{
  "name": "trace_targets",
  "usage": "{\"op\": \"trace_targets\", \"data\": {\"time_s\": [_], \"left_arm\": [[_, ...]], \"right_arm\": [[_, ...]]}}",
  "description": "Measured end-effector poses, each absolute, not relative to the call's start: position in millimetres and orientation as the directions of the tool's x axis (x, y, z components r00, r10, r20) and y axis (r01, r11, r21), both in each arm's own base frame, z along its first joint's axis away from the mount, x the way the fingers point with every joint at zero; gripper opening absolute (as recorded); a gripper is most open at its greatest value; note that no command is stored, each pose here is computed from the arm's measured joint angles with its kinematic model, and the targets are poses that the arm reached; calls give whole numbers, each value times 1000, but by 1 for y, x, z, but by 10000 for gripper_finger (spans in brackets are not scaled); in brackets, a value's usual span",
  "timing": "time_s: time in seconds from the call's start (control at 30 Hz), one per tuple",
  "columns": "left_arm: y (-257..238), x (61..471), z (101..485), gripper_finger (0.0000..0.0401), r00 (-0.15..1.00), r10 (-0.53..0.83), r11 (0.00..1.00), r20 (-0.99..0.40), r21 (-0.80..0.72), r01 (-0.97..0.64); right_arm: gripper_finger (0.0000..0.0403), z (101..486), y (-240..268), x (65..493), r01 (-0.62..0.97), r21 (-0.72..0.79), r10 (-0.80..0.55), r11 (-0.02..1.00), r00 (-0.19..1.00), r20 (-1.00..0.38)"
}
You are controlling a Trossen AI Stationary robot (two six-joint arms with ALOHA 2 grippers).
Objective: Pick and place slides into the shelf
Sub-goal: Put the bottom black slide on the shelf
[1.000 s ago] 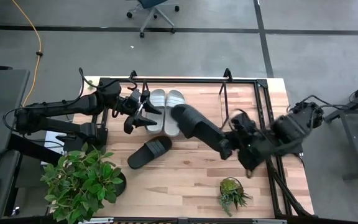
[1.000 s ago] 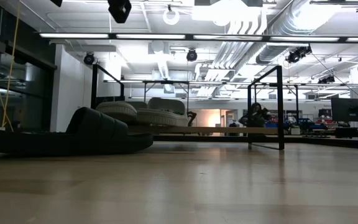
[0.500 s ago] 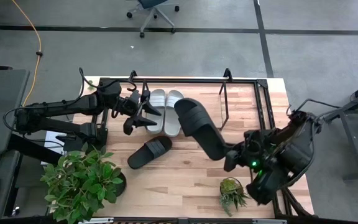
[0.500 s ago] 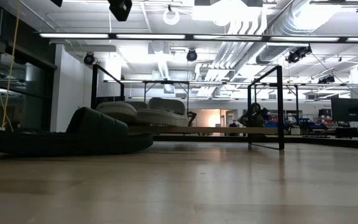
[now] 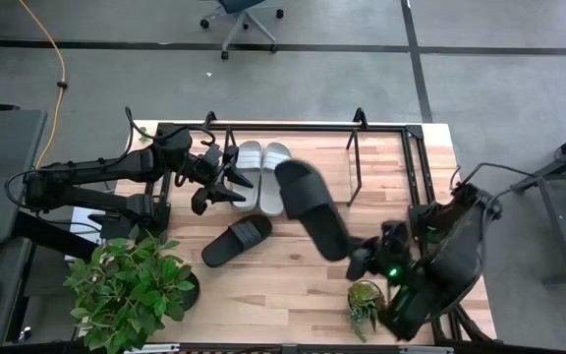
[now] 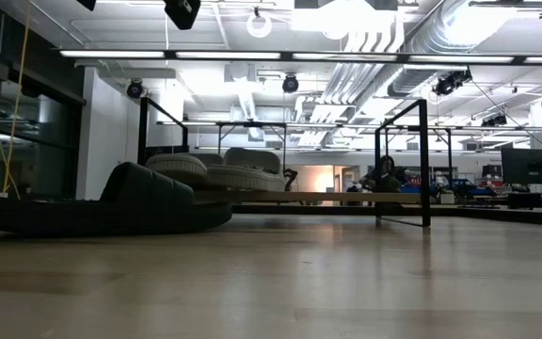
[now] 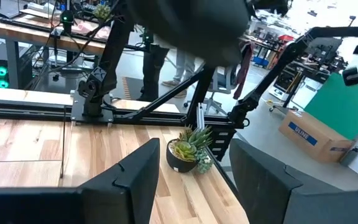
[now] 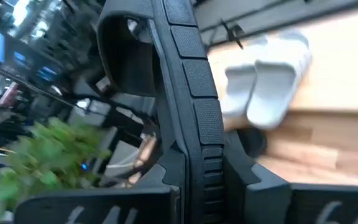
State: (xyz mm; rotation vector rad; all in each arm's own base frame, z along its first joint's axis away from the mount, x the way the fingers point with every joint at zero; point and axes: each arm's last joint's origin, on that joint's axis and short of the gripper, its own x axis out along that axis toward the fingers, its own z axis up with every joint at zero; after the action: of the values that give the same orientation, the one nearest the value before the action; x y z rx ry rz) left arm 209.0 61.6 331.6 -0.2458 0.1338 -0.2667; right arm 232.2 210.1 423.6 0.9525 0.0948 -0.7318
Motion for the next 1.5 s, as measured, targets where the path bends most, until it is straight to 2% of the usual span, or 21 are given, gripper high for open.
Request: {"op": "trace_targets", "data": {"time_s": [0.33,0.5,0.83,1.1,1.2,1.5], "left_arm": [[62,209,331,184,956,-276,933,-99,-265,242],[62,209,331,184,956,-276,932,-99,-269,242],[62,209,331,184,958,-268,931,-100,-283,230],[62,209,331,184,963,-249,936,-102,-282,212],[63,209,331,184,964,-244,937,-103,-282,208],[63,209,330,184,964,-240,935,-118,-294,197]], "right_arm": [[35,488,145,174,535,680,-550,501,804,-228],[35,491,120,151,535,658,-568,530,800,-192],[35,407,112,141,497,760,-606,419,776,-174],[35,306,141,162,283,908,-653,309,757,-14],[35,279,148,172,245,931,-668,270,744,-2],[35,248,158,197,245,937,-707,250,707,3]]}}
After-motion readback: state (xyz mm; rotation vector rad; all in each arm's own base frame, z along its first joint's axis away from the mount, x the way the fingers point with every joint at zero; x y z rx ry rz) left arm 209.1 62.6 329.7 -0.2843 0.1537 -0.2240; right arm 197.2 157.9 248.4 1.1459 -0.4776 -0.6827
